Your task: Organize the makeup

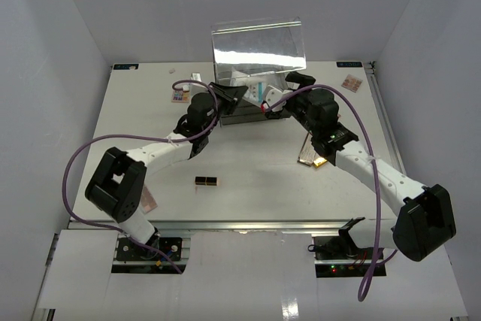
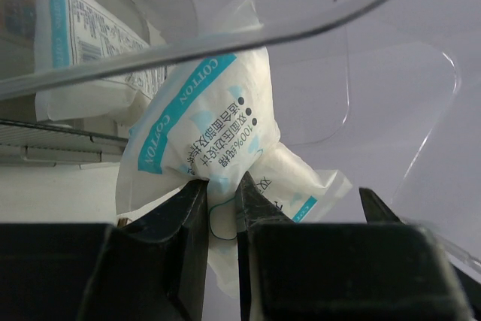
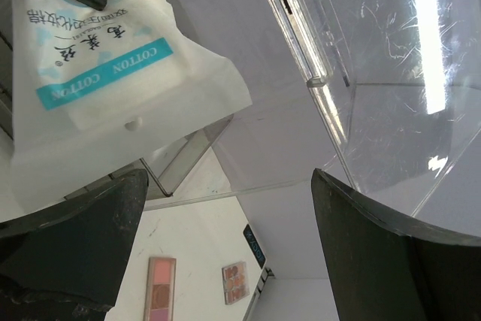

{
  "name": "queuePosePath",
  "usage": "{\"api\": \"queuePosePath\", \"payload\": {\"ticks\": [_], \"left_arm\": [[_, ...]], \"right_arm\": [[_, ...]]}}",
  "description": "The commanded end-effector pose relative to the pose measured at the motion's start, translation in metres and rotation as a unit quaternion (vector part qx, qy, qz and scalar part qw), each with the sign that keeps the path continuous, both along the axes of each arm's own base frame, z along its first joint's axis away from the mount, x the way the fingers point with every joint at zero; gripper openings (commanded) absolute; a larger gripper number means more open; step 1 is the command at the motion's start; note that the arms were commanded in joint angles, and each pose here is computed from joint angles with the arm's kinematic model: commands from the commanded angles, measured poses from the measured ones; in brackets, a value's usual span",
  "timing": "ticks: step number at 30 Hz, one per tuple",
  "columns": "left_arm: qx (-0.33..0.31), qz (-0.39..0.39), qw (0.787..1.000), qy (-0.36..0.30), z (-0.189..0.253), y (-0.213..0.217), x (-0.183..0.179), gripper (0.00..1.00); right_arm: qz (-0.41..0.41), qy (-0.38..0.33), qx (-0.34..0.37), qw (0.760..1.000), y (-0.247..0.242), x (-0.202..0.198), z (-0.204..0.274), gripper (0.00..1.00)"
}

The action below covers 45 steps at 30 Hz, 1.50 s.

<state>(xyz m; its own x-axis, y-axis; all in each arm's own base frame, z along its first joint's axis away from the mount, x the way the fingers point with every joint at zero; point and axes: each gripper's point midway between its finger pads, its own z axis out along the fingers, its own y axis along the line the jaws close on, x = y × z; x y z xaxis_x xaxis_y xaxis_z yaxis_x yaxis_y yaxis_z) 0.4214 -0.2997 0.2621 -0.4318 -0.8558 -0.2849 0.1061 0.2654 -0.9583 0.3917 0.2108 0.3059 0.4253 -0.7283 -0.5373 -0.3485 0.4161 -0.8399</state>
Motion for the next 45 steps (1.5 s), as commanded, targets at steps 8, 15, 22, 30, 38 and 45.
{"api": "queuePosePath", "payload": {"ticks": [8,15,22,30,38,45], "left_arm": [[-0.029,0.095,0.995,0.018,0.004,0.003,0.031,0.02],[-0.025,0.124,0.992,0.02,0.007,-0.001,0.052,0.03],[-0.014,0.128,0.991,0.024,0.01,-0.005,0.061,0.24],[-0.017,0.098,0.995,0.02,0.013,-0.008,0.042,0.61],[-0.014,0.062,0.998,0.018,0.014,-0.019,0.016,0.7],[-0.019,0.002,0.999,0.028,-0.001,-0.029,-0.039,0.7]], "right_arm": [[-0.008,-0.047,0.042,0.998,-0.007,-0.004,0.035,0.96],[-0.008,-0.046,0.041,0.998,-0.008,-0.005,0.031,0.97],[-0.009,-0.044,0.04,0.998,-0.008,-0.005,0.028,0.97],[-0.011,-0.045,0.042,0.998,-0.009,-0.003,0.03,0.97],[-0.016,-0.041,0.045,0.998,-0.013,-0.001,0.031,0.97],[-0.017,-0.037,0.047,0.998,-0.013,0.0,0.032,0.97]]}}
